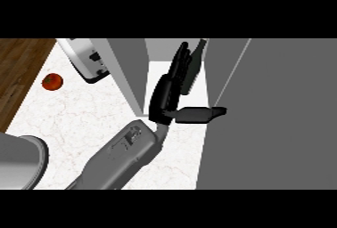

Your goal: Pick up the wine, place it into the cabinet and close the cabinet

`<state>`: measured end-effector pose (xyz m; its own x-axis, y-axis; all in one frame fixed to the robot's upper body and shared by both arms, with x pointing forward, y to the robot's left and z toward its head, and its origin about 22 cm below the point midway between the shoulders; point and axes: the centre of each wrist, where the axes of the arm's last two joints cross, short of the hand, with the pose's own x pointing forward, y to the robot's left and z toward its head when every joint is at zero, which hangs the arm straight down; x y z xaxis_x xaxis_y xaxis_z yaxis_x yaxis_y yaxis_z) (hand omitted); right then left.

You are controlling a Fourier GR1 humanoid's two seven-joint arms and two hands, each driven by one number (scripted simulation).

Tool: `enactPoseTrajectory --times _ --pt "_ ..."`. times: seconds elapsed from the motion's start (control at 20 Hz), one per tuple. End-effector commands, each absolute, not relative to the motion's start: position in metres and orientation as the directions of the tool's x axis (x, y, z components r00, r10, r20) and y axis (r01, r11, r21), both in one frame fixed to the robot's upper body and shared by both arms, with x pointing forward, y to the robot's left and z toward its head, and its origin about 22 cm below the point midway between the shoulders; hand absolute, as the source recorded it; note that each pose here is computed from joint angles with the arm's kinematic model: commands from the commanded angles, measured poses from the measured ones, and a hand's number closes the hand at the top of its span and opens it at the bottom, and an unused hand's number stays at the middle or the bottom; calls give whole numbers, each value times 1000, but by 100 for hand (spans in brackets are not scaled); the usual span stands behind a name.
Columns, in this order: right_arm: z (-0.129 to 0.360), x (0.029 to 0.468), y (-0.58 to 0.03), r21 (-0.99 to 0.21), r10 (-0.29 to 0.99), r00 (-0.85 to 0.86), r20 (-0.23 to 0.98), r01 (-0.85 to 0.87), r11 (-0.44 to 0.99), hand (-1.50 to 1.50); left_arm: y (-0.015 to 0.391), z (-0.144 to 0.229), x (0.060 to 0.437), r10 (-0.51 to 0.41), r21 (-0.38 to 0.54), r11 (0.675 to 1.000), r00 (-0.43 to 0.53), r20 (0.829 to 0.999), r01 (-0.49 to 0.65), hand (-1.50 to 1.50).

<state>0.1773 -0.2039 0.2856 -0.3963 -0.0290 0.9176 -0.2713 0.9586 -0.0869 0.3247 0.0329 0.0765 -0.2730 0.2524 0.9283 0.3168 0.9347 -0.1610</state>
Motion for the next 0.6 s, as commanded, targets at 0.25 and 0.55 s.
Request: enactPoseTrajectory --times 0.25,0.55 --pt "285 164 -190 -76 -61 -425 903 -299 951 -150 27 71 238 361 -290 918 -266 894 271 -150" --pt "286 165 -193 -94 -28 -424 905 -265 960 -150 27 79 181 431 -372 890 -219 876 264 150"
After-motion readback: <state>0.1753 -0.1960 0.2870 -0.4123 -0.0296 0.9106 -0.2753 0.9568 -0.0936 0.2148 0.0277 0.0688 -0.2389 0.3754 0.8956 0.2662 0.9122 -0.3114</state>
